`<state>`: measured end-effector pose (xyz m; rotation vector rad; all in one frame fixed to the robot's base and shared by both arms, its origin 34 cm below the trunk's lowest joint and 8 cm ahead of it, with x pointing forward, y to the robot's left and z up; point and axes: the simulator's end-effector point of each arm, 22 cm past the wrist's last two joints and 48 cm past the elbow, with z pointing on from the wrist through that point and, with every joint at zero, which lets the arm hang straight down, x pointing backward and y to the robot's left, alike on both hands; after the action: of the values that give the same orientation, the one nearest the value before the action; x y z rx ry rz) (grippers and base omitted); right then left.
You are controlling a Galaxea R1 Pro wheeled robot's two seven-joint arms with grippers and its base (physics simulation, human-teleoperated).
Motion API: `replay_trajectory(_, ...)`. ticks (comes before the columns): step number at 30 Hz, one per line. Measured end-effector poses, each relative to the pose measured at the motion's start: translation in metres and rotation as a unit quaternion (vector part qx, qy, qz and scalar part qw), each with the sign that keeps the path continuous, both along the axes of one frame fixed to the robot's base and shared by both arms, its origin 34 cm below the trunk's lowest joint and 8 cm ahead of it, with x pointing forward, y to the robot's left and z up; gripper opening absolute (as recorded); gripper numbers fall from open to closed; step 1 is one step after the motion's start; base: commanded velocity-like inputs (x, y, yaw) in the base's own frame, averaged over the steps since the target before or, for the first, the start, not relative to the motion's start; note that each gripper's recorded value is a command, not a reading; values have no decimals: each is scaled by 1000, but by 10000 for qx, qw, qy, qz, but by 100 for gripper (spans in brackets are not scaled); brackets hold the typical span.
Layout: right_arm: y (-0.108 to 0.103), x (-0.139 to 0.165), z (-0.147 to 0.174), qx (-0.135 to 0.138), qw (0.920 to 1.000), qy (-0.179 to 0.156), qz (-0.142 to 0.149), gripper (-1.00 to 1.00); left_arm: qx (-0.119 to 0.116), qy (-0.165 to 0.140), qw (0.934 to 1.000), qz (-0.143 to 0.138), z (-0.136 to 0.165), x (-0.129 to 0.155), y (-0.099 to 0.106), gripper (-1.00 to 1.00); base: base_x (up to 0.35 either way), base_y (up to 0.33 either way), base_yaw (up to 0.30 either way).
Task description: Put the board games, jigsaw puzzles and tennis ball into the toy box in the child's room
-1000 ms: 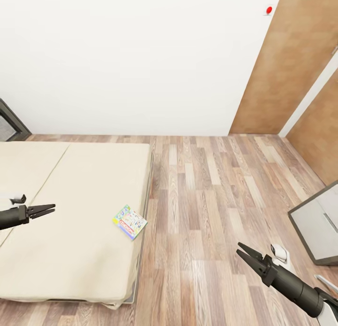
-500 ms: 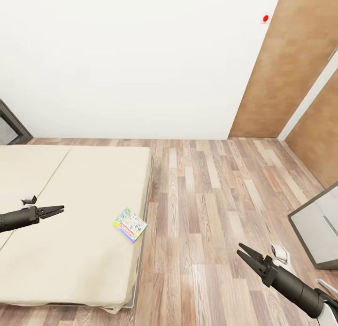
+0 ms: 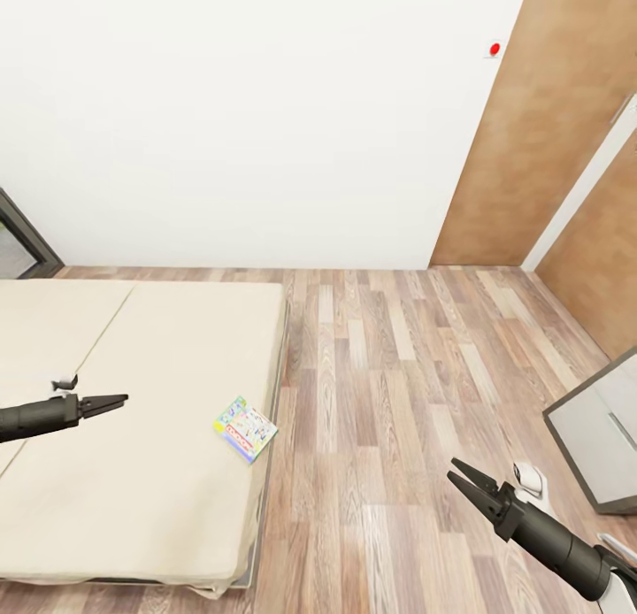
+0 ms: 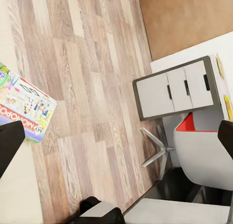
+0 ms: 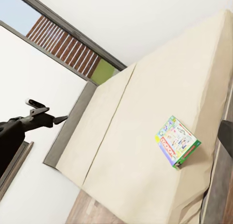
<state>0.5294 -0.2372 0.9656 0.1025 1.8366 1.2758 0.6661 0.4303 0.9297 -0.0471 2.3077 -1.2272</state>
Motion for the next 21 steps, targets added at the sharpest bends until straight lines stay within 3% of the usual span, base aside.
replay_trajectory(21,0,1,14,-10,9998,-174,-9,100,14,-128,9999,-30,13,3,-7,100,0,0,0)
